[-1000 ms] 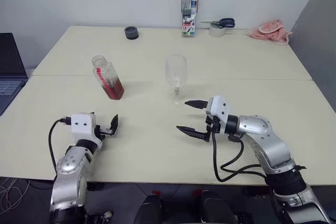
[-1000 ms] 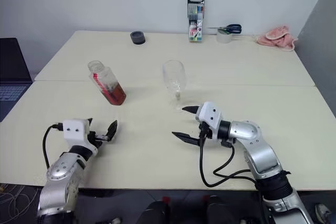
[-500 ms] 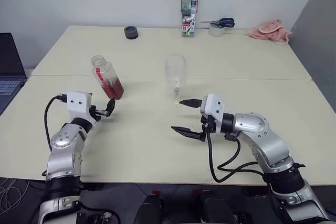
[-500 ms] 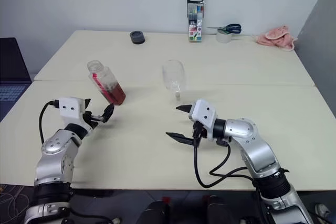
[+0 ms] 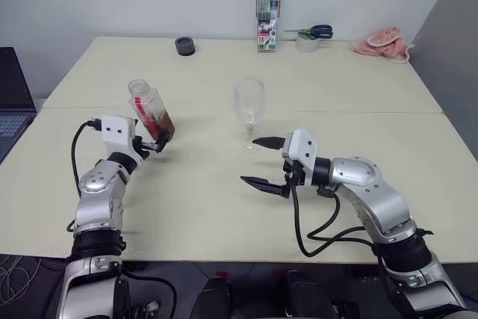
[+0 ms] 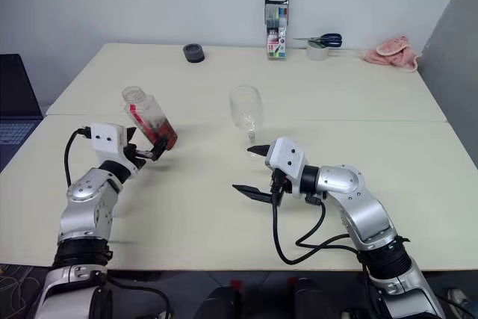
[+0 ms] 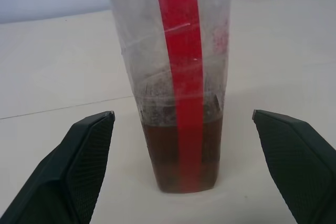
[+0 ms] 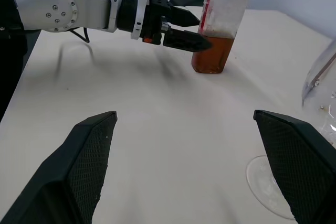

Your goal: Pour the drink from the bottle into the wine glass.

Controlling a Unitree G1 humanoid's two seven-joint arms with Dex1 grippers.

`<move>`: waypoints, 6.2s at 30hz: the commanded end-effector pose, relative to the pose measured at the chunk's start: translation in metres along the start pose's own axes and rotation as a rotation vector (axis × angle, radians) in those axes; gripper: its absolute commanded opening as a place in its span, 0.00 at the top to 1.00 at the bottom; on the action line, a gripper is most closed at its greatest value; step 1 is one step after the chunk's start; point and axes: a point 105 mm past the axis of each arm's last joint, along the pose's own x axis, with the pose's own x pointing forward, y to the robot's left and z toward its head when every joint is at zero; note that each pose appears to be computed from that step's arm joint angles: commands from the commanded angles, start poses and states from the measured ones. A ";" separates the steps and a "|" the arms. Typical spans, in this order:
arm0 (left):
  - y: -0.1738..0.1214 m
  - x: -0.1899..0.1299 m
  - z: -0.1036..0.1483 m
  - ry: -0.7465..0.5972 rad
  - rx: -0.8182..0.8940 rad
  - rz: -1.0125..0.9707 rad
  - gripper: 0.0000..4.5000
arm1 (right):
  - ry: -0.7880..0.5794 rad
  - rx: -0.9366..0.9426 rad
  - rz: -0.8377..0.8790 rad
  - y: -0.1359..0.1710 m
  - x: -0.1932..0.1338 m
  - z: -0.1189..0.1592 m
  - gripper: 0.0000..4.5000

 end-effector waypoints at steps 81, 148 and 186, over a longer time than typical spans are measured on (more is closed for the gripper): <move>-0.111 0.073 0.188 -0.645 1.474 -0.246 0.62 | -0.098 0.080 -0.347 -0.052 -0.047 0.043 0.00; -0.097 0.081 0.176 -0.553 1.309 -0.201 0.62 | -0.176 0.053 -0.315 -0.046 -0.042 0.058 0.00; 0.013 0.003 0.013 -0.005 -0.077 0.064 0.34 | -0.046 0.001 0.014 -0.007 0.020 0.068 0.00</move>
